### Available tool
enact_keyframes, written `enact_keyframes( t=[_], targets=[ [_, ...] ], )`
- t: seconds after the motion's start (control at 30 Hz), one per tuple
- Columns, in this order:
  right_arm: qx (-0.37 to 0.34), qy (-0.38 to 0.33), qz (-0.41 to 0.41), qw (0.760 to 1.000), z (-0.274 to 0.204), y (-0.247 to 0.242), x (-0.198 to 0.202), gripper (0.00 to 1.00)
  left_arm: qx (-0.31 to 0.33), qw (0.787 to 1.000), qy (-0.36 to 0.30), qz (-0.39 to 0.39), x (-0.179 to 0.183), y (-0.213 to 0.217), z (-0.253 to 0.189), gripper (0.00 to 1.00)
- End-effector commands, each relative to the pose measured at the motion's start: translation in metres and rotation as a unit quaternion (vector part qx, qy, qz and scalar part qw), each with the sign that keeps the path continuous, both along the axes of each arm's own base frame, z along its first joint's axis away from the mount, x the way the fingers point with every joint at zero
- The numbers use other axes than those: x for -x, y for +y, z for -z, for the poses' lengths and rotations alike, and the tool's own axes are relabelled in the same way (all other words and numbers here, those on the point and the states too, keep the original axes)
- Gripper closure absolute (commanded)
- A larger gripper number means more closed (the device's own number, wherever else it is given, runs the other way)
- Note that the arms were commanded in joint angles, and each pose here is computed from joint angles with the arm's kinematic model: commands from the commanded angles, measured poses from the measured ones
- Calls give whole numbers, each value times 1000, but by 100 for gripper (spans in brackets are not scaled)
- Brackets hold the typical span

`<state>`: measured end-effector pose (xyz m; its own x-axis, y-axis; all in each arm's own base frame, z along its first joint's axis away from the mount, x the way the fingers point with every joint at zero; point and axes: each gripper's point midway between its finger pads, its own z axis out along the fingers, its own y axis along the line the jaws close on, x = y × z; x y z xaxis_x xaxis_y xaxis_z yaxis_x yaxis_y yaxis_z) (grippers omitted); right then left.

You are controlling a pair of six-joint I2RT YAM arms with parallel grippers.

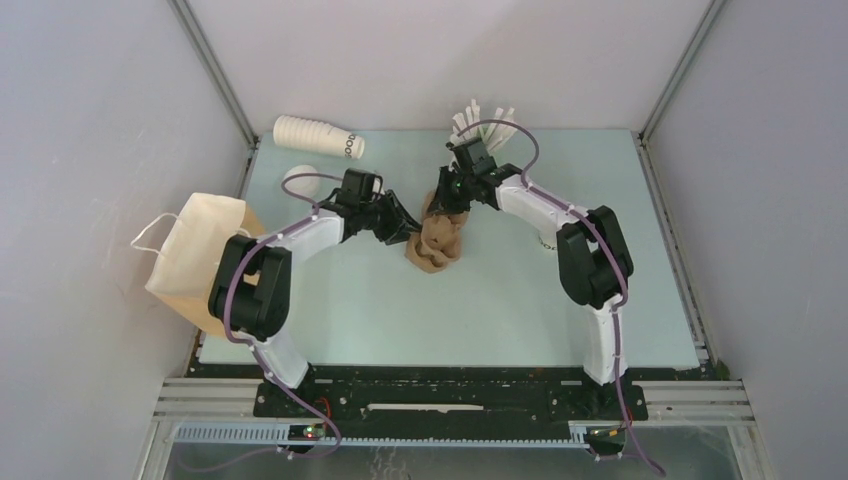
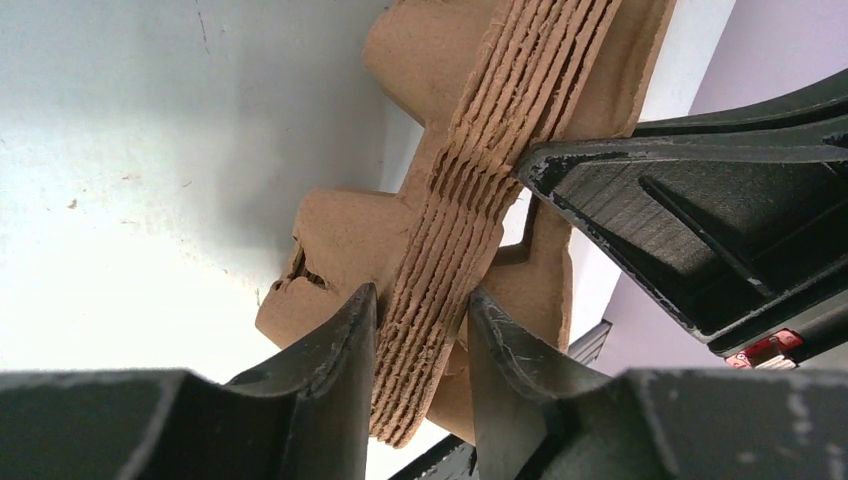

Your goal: Pack the takeout coffee

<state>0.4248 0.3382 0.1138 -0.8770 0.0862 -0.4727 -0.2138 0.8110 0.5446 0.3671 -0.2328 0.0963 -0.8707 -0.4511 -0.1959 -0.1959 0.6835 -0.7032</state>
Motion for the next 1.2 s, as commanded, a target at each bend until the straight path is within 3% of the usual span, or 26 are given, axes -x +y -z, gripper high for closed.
enact_keyframes(
  t=[0.0, 0.2, 0.33, 0.53, 0.63, 0.8, 1.0, 1.17],
  targets=[
    [-116, -68, -17, 991, -96, 0, -5, 83, -91, 991, 66, -66, 16, 42, 50, 64],
    [-133, -52, -22, 989, -81, -1, -3, 76, -86, 992, 68, -63, 20, 41, 53, 65],
    [-117, -51, -42, 991, -80, 10, 1, 85, -82, 993, 62, -61, 18, 40, 51, 65],
    [-60, -73, -40, 995, -121, 9, 11, 84, -68, 995, 51, -50, 14, 35, 45, 62],
    [-26, -106, -61, 992, -154, 1, 30, 83, -67, 997, 24, -31, 10, 33, 32, 55],
    [1, -136, -55, 989, -194, -39, 56, 82, -51, 997, -51, 30, 0, 22, -3, 29],
    [17, -133, -13, 991, -204, -100, 87, 82, -131, 988, -56, 57, -5, 27, -2, 22],
    [10, -142, 24, 990, -214, -139, 110, 81, -212, 972, -55, 81, -2, 23, 15, 28]
  ],
)
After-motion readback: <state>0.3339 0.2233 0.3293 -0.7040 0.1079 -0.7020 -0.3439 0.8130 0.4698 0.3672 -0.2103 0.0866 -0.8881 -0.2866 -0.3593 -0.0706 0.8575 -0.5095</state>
